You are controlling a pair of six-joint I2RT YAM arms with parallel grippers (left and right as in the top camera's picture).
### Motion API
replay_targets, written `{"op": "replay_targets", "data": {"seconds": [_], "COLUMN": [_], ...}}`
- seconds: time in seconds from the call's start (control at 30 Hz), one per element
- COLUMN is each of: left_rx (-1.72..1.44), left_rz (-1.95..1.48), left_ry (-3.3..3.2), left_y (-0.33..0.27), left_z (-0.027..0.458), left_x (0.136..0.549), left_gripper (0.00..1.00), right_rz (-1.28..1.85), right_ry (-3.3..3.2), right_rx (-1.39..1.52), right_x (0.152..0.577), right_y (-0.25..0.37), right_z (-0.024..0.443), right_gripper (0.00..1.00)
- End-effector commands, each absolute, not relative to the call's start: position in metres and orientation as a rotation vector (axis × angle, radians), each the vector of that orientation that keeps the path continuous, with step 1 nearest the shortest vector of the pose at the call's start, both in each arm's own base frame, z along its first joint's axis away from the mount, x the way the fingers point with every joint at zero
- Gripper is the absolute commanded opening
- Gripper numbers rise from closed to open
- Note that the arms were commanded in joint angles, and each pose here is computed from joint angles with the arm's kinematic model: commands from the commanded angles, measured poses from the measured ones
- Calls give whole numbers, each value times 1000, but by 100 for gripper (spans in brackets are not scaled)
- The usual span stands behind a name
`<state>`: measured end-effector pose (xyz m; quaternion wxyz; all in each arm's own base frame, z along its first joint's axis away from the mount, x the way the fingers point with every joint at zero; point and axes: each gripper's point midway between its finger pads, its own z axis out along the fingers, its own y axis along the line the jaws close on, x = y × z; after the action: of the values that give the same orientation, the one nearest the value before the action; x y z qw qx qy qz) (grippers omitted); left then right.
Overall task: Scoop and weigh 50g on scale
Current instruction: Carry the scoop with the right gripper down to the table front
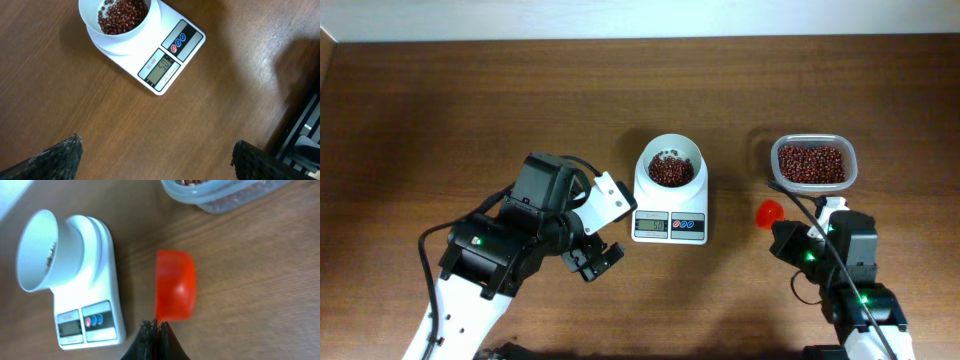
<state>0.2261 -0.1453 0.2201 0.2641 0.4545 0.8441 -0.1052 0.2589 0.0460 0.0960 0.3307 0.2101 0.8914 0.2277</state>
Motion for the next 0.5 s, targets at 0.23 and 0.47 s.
{"op": "replay_targets", "data": {"seconds": [0.23,0.47], "left_rx": [1228,1228], "left_rz": [-270,-270], "left_ry": [2255,2255], "left_y": [-144,-144], "left_z": [228,228], "left_x": [229,229], "left_gripper": [99,99], "right_rz": [650,642], "right_ry": [2296,2305], "right_rx": [962,1056], "right_x": [253,253], "right_y": [37,35], "right_z": [52,41], "right_gripper": [4,13]}}
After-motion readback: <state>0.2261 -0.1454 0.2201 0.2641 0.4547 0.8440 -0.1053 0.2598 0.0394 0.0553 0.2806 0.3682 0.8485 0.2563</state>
